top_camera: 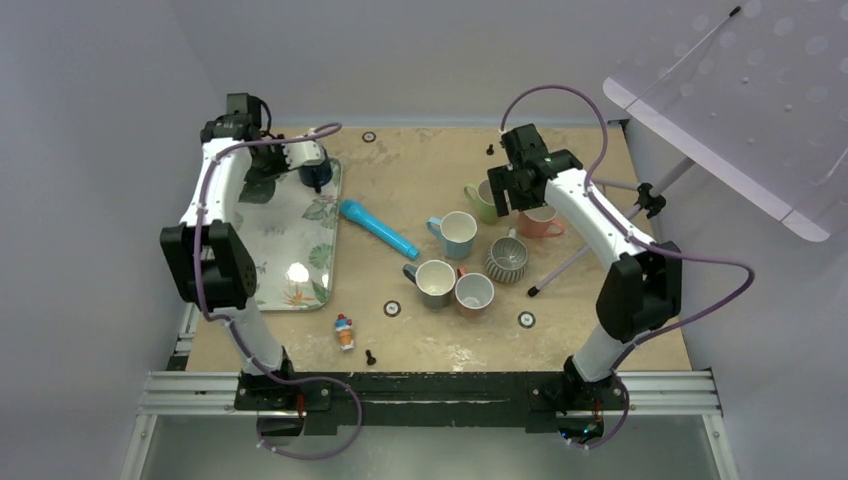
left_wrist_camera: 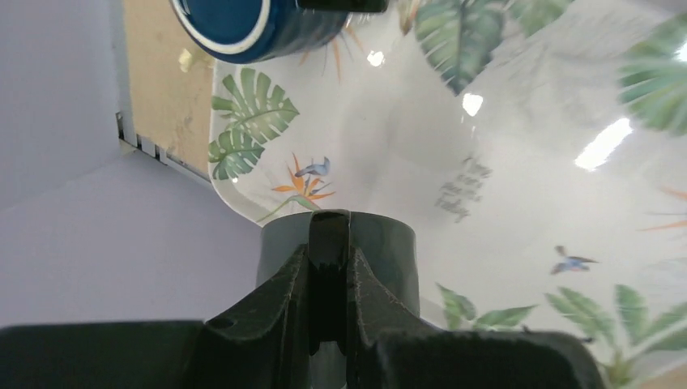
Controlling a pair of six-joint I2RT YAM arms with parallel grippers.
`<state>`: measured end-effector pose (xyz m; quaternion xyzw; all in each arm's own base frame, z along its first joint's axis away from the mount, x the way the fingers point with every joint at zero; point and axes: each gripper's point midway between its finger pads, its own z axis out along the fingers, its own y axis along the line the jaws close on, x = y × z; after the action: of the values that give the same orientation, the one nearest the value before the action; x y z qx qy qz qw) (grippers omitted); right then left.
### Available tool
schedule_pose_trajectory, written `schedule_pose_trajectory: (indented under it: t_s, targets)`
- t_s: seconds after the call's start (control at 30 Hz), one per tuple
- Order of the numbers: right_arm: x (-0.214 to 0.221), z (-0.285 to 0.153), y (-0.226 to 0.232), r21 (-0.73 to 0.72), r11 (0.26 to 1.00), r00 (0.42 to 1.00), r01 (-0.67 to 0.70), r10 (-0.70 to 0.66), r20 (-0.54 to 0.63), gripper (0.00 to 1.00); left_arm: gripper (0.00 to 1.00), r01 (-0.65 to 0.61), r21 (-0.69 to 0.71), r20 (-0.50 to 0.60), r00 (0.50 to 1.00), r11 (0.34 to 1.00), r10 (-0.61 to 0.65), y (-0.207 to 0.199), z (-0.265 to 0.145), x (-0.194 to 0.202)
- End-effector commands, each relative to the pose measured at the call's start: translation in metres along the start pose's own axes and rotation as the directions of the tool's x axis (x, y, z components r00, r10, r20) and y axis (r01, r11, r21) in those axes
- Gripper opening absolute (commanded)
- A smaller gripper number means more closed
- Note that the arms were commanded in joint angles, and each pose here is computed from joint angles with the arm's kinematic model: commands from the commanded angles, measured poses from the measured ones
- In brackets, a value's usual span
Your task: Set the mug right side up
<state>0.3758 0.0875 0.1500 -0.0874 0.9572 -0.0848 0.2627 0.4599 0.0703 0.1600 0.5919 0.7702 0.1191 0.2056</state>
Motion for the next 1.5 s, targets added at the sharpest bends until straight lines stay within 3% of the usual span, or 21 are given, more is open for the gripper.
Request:
schedule_pose_trajectory:
  t_s: [0.0, 0.13, 0.23, 0.3, 0.33, 0.4, 0.47, 0.57, 0.77, 0.9, 0.93, 1.0, 1.03, 1.07, 1.1, 1.13, 1.17, 1.2, 1.27, 1.33, 1.47]
  targets:
    - [-0.032, -0.046, 0.008, -0.027, 1.000, 0.982, -0.014, 0.019, 0.188, 0.88, 0.00, 0.221, -0.007, 0.224, 0.951, 0.975, -0.214, -0.020, -0.090, -0.045]
    - [-0.063, -0.086, 0.036, -0.131, 0.991, 0.933, -0.015, 0.061, 0.354, 0.95, 0.00, 0.308, 0.082, 0.394, 0.864, 0.948, -0.314, -0.050, -0.141, -0.081]
    - [-0.094, -0.146, 0.106, -0.420, 0.900, 0.813, 0.117, 0.156, 0.561, 0.98, 0.00, 0.321, 0.229, 0.552, 0.735, 0.919, -0.394, -0.079, -0.188, -0.122]
    - [-0.096, -0.199, 0.168, -0.633, 0.712, 0.722, 0.304, 0.261, 0.640, 0.98, 0.00, 0.331, 0.335, 0.611, 0.636, 0.882, -0.471, -0.095, -0.218, -0.145]
    - [-0.090, -0.230, 0.197, -0.716, 0.565, 0.688, 0.409, 0.325, 0.649, 0.98, 0.00, 0.332, 0.374, 0.624, 0.600, 0.866, -0.500, -0.100, -0.230, -0.153]
    - [-0.077, -0.270, 0.234, -0.781, 0.342, 0.661, 0.522, 0.417, 0.624, 0.98, 0.00, 0.329, 0.417, 0.647, 0.547, 0.847, -0.531, -0.106, -0.249, -0.164]
    - [-0.069, -0.301, 0.255, -0.787, 0.151, 0.658, 0.598, 0.469, 0.589, 0.98, 0.00, 0.299, 0.452, 0.674, 0.502, 0.841, -0.541, -0.114, -0.263, -0.174]
    - [-0.064, -0.330, 0.269, -0.768, -0.046, 0.671, 0.638, 0.522, 0.526, 0.98, 0.00, 0.250, 0.481, 0.699, 0.468, 0.840, -0.540, -0.127, -0.278, -0.185]
    - [-0.058, -0.329, 0.318, -0.787, -0.194, 0.763, 0.586, 0.458, 0.456, 0.84, 0.00, 0.196, 0.514, 0.740, 0.391, 0.835, -0.547, -0.137, -0.299, -0.201]
    - [-0.051, -0.335, 0.325, -0.765, -0.275, 0.784, 0.582, 0.441, 0.438, 0.56, 0.00, 0.184, 0.499, 0.760, 0.377, 0.847, -0.530, -0.136, -0.302, -0.204]
    - [-0.052, -0.337, 0.324, -0.760, -0.269, 0.777, 0.591, 0.443, 0.447, 0.47, 0.00, 0.192, 0.494, 0.757, 0.385, 0.848, -0.528, -0.135, -0.298, -0.203]
    - [-0.055, -0.333, 0.325, -0.765, -0.229, 0.764, 0.602, 0.442, 0.469, 0.07, 0.00, 0.207, 0.487, 0.747, 0.405, 0.848, -0.528, -0.134, -0.288, -0.199]
    - [-0.058, -0.329, 0.326, -0.775, -0.198, 0.763, 0.599, 0.435, 0.479, 0.00, 0.00, 0.214, 0.486, 0.741, 0.413, 0.848, -0.529, -0.134, -0.283, -0.198]
    - [-0.062, -0.323, 0.327, -0.773, -0.144, 0.743, 0.618, 0.428, 0.514, 0.00, 0.01, 0.231, 0.484, 0.731, 0.424, 0.844, -0.535, -0.133, -0.277, -0.195]
    - [-0.067, -0.311, 0.328, -0.785, -0.063, 0.734, 0.616, 0.409, 0.542, 0.00, 0.17, 0.255, 0.473, 0.721, 0.437, 0.843, -0.537, -0.131, -0.271, -0.192]
    - [-0.076, -0.298, 0.328, -0.794, 0.042, 0.722, 0.606, 0.389, 0.572, 0.00, 0.44, 0.296, 0.456, 0.706, 0.454, 0.839, -0.544, -0.126, -0.264, -0.188]
    - [-0.081, -0.277, 0.326, -0.794, 0.172, 0.719, 0.583, 0.345, 0.603, 0.00, 0.86, 0.352, 0.427, 0.687, 0.472, 0.833, -0.552, -0.119, -0.256, -0.181]
    - [-0.086, -0.256, 0.321, -0.773, 0.301, 0.717, 0.559, 0.292, 0.632, 0.00, 0.99, 0.419, 0.382, 0.668, 0.492, 0.824, -0.559, -0.108, -0.247, -0.172]
    - [-0.089, -0.218, 0.307, -0.693, 0.506, 0.722, 0.513, 0.182, 0.667, 0.00, 1.00, 0.559, 0.289, 0.636, 0.495, 0.777, -0.592, -0.083, -0.230, -0.150]
    - [-0.079, -0.183, 0.298, -0.603, 0.626, 0.748, 0.495, 0.046, 0.662, 0.00, 1.00, 0.693, 0.232, 0.622, 0.434, 0.683, -0.652, -0.053, -0.219, -0.129]
    - [-0.049, -0.138, 0.302, -0.414, 0.702, 0.735, 0.579, -0.230, 0.638, 0.00, 1.00, 0.865, 0.124, 0.536, 0.353, 0.485, -0.767, -0.014, -0.177, -0.087]
